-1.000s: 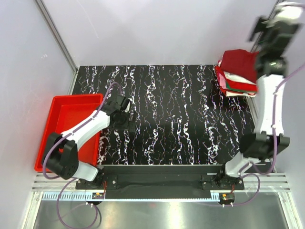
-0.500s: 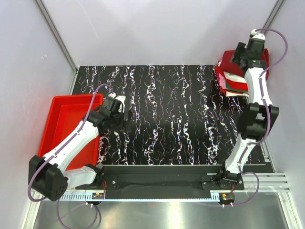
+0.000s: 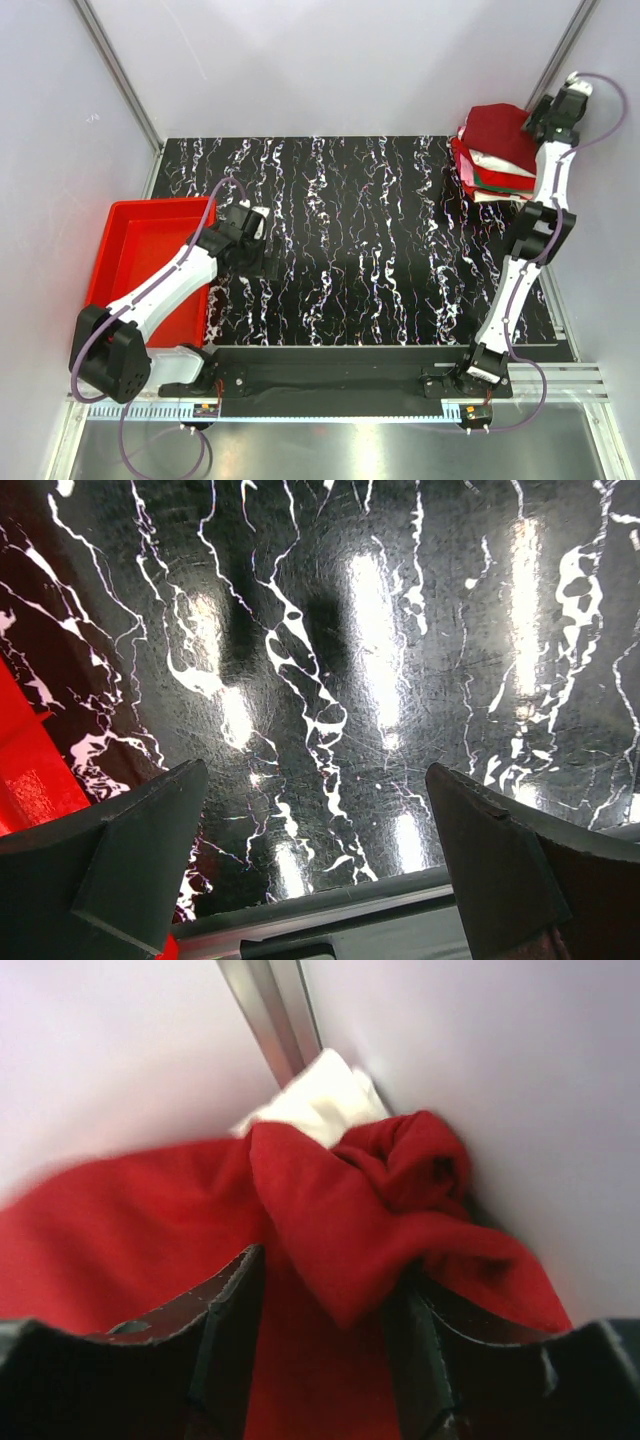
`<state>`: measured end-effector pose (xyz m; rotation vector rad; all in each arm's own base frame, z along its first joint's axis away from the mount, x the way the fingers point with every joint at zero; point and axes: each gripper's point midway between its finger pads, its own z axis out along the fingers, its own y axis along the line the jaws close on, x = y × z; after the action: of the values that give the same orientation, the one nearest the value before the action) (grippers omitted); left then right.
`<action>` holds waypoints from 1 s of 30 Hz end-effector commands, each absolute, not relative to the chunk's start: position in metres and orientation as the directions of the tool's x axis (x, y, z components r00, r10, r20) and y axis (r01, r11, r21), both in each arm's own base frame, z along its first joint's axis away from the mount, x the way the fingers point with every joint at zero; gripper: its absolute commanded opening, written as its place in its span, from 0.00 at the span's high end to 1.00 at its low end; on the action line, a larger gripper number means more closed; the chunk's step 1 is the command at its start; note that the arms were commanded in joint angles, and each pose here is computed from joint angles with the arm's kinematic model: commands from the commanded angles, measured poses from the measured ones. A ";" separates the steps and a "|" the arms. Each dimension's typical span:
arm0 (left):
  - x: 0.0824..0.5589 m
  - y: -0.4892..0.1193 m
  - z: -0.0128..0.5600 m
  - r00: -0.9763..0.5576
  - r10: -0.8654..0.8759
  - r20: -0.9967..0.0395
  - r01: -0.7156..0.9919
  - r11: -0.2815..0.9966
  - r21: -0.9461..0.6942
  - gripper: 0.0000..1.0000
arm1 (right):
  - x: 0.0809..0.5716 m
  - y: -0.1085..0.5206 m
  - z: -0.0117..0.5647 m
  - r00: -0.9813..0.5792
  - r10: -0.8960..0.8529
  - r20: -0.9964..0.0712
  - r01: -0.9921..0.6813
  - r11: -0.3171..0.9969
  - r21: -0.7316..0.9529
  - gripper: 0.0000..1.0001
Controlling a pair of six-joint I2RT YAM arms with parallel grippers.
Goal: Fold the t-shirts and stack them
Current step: Neatly place the folded tshirt to the corner, then reset both grippers
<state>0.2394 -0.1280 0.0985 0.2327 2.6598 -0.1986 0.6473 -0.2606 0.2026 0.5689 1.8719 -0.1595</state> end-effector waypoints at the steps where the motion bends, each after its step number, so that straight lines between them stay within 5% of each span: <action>1: 0.246 -0.132 0.095 -0.870 0.145 -0.471 0.214 0.972 -0.097 0.01 | 0.655 -0.285 0.200 -0.240 0.222 -0.945 0.493 0.866 0.079 0.44; 5: 0.245 -0.134 0.090 -0.879 0.151 -0.452 0.220 0.970 -0.103 0.01 | 0.648 -0.325 0.208 -0.173 0.173 -0.970 0.564 0.824 0.047 0.42; 10: 0.244 -0.134 0.084 -0.888 0.157 -0.431 0.221 0.970 -0.101 0.01 | 0.644 -0.332 0.268 -0.029 0.160 -0.987 0.546 0.830 0.118 0.18; 15: 0.248 -0.134 0.098 -0.865 0.142 -0.482 0.218 0.970 -0.106 0.01 | 0.634 -0.276 0.388 0.142 0.077 -0.987 0.438 0.889 0.132 0.04; 18: 0.248 -0.133 0.108 -0.847 0.131 -0.515 0.217 0.970 -0.110 0.01 | 0.599 -0.259 0.453 0.170 -0.064 -0.983 0.540 0.841 0.038 0.00; 24: 0.249 -0.132 0.131 -0.801 0.103 -0.590 0.217 0.968 -0.127 0.01 | 0.553 -0.138 0.488 0.108 -0.148 -0.983 0.479 0.874 -0.079 0.00; 28: 0.250 -0.128 0.149 -0.758 0.081 -0.647 0.213 0.968 -0.129 0.01 | 0.514 -0.070 0.448 0.004 0.051 -0.999 0.333 0.942 0.049 0.00; 30: 0.250 -0.125 0.159 -0.734 0.066 -0.676 0.210 0.969 -0.133 0.01 | 0.483 -0.036 0.421 -0.043 0.293 -0.955 0.227 0.934 0.277 0.00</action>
<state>0.2400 -0.1269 0.1370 0.2125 2.5038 -0.2601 0.5131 -0.0386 0.4784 0.2324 1.4715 -0.1416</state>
